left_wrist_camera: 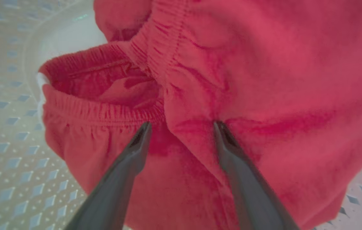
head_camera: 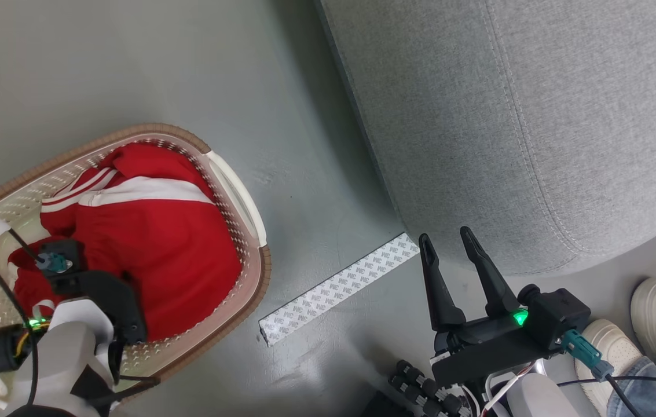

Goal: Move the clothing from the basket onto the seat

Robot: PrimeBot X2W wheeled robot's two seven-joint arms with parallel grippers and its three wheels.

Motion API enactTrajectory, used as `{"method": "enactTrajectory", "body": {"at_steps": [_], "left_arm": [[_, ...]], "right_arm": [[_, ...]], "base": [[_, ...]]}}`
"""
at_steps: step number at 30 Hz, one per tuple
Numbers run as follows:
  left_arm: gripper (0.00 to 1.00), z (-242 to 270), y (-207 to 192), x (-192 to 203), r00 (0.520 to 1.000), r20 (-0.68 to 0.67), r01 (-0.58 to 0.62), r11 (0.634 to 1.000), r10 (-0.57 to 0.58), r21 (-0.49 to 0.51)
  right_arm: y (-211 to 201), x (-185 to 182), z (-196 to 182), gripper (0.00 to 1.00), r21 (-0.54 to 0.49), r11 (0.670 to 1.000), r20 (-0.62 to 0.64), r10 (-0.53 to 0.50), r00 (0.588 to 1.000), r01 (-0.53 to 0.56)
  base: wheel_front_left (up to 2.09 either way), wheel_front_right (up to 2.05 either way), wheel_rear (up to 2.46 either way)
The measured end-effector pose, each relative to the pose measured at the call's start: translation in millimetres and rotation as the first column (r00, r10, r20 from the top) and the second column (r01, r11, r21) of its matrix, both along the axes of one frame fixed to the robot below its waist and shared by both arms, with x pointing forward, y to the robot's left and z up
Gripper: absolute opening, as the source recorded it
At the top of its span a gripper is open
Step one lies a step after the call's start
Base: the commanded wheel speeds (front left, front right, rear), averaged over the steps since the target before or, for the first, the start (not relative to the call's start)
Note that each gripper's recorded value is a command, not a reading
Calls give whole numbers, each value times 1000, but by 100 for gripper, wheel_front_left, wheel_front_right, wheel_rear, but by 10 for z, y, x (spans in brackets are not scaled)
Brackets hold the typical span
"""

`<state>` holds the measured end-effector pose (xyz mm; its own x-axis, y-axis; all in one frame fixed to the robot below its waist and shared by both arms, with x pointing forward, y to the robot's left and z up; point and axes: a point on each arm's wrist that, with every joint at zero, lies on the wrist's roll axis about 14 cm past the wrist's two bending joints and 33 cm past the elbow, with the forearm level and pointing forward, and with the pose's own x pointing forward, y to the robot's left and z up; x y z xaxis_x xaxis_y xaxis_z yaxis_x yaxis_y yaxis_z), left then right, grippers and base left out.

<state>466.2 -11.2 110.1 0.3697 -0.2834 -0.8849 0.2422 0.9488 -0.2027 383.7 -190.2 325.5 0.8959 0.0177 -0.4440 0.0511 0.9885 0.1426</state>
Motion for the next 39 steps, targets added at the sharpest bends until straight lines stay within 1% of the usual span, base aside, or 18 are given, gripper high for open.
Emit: {"method": "enactTrajectory", "body": {"at_steps": [4, 7, 8, 9, 10, 16, 23, 28, 34, 39], "left_arm": [[100, -14, -160, -144, 996, -86, -28, 995, 20, -95], [100, -26, -187, -184, 995, -100, -10, 994, -1, -110], [74, -23, -198, -194, 995, -103, -4, 993, -7, -114], [34, -15, -220, -202, 995, -103, 3, 992, -15, -123], [0, -1, -242, -192, 995, -94, 2, 991, -15, -133], [0, 85, -281, -117, 999, -50, 2, 988, -9, -155], [0, 357, -257, -35, 999, 28, -13, 983, 18, -182], [0, 701, -260, -19, 994, 104, 10, 976, 13, -217], [0, 1206, -12, 90, 972, 215, -37, 971, 90, -238], [0, 1816, 139, 65, 937, 312, -57, 951, 156, -303]], "right_arm": [[-2, -7, -45, 100, 1, 1000, -12, -1, 1000, 1], [3, -8, -67, 100, 2, 1000, -17, 0, 1000, 0], [1, -6, -65, 100, 2, 1000, -16, 0, 1000, 0], [-2, -4, -63, 100, 2, 1000, -15, -1, 1000, 1], [-2, 0, -58, 100, 2, 1000, -13, -1, 1000, 1], [0, 73, 2, 100, 10, 1000, 12, 2, 1000, -2], [-32, 159, 179, 100, -11, 1000, 70, 11, 998, -10], [-43, 196, 334, 100, -40, 999, 114, 28, 993, -24], [105, 211, 580, 100, -35, 997, 173, 71, 982, -66], [289, 88, 867, 100, -19, 994, 223, 110, 969, -108]], "base": [[0, 0, 0], [0, 0, 0], [0, 0, 0], [0, 0, 0], [0, 0, 0], [0, 0, 0], [0, 0, 0], [0, 0, 0], [0, 0, 0], [0, 0, 0]]}}
